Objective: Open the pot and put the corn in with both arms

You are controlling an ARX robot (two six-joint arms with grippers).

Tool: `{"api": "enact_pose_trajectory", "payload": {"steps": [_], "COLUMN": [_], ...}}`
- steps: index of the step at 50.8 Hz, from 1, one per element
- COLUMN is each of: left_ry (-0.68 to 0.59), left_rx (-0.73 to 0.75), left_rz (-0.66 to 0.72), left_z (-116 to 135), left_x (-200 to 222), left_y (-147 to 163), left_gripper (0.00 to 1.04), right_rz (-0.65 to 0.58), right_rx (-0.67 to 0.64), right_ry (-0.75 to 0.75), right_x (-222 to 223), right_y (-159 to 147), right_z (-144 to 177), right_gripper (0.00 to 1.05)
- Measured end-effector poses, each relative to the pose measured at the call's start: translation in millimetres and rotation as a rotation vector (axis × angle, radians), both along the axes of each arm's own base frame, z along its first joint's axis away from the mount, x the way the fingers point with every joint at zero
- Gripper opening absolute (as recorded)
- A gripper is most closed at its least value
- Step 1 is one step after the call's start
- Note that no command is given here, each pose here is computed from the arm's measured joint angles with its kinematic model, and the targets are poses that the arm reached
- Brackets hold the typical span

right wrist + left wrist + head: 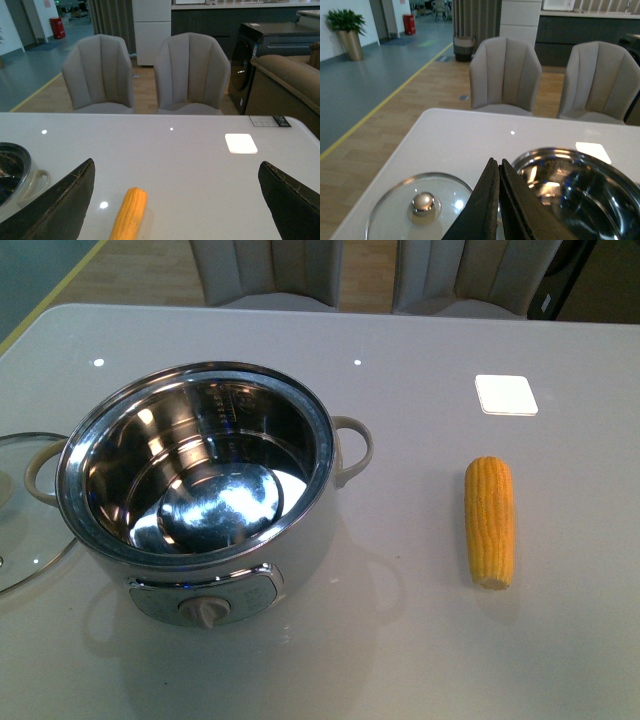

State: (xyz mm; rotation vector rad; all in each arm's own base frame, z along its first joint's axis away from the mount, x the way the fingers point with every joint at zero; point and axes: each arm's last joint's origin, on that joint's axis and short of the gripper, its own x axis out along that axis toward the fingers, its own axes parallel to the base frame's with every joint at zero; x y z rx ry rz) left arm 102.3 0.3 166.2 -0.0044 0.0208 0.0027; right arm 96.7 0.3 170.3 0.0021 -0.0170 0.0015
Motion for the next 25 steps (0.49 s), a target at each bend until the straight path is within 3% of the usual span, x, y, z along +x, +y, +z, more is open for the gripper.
{"api": "enact_pose_trajectory", "payload": {"steps": [7, 16, 23, 25], "left_ry": [-0.029, -0.029, -0.030, -0.029], "left_rx": [0.000, 0.000, 0.000, 0.000], "left_rz": [0.000, 0.000, -0.002, 0.000], "left_z": [1.5, 1.5, 1.5, 1.5], "left_x": [-4.9, -5.0, -5.1, -5.1], "left_y": [0.0, 0.0, -0.1, 0.0], "left_gripper": [0.04, 0.43, 0.66, 0.72], "right_rz": [0.000, -0.010, -0.127, -0.130], "right_rx": [0.000, 0.010, 0.097, 0.105], "right_ry": [0.000, 0.026, 0.647, 0.720], "right_x": [0.0, 0.5, 9.1, 13.7], "right_y": [0.0, -0.1, 2.0, 3.4], "right_z": [0.0, -1.0, -3.5, -7.6], "right_gripper": [0.96, 0.96, 0.96, 0.96]}}
